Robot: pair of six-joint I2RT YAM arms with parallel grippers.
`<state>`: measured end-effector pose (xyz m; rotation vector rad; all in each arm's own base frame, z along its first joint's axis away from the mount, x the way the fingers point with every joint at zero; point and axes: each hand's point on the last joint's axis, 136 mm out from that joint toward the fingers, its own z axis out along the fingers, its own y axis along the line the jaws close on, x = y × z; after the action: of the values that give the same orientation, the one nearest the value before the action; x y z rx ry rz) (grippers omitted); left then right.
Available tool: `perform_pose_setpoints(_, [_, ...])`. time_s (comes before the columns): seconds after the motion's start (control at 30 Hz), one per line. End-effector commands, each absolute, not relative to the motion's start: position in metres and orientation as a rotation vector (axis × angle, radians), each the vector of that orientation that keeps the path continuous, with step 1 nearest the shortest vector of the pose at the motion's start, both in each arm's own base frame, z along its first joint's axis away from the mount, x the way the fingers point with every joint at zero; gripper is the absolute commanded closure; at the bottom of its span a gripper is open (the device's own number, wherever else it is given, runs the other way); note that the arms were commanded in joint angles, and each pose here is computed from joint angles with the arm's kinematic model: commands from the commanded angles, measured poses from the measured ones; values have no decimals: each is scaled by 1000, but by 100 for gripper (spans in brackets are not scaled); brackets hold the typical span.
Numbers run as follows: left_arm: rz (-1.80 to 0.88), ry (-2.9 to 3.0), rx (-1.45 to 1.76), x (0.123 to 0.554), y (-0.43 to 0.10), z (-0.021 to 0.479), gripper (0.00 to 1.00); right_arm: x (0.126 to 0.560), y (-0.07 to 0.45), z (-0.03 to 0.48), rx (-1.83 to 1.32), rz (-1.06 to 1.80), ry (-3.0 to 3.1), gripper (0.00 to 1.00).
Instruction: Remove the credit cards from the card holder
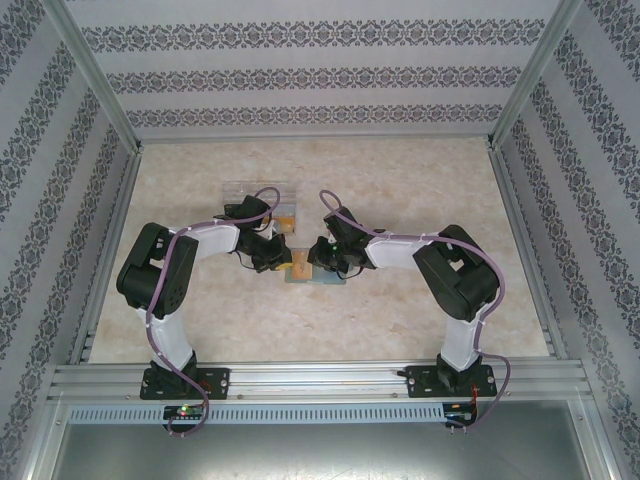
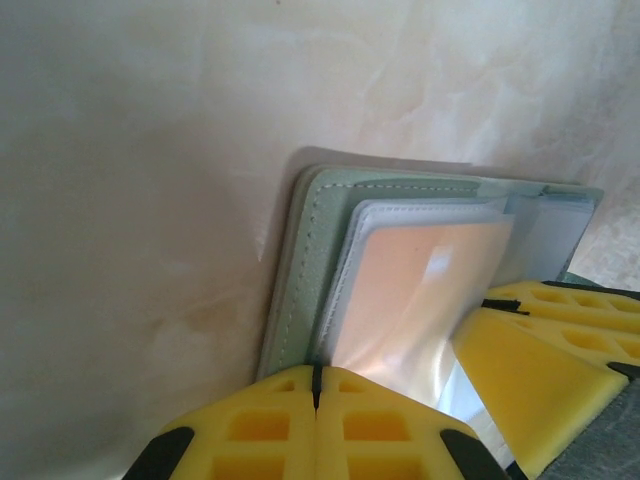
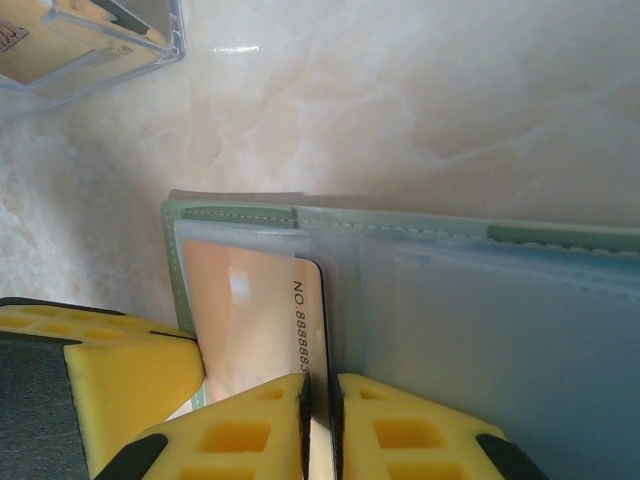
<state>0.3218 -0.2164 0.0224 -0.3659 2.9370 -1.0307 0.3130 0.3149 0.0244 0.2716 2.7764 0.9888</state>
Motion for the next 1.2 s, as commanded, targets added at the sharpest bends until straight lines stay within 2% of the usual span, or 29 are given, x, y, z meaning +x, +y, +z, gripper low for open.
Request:
perform_pose_setpoints(0.0, [-875, 3084, -449, 293, -200, -13, 94, 307, 335, 31, 185, 1091, 2767, 83])
perform_pose_setpoints(0.3, [-877, 3079, -448, 294, -200, -13, 94, 312, 336, 49, 158, 1143, 2684, 88])
perform_pose_setpoints(0.47, [-870, 3076, -431, 294, -200, -8, 91, 309, 334, 51, 87, 1116, 2690, 100])
perform_pose_setpoints(0.77, [-865, 3054, -418, 297, -198, -1, 84, 310, 302, 45, 157, 980, 2685, 100])
perform_pose_setpoints(1.1, [-871, 3070, -430, 296, -200, -7, 90, 309, 309, 42, 175, 1037, 2701, 100])
perform_pose_setpoints(1.17, [-870, 3072, -430, 295, -200, -8, 91, 309, 309, 39, 200, 1044, 2713, 92])
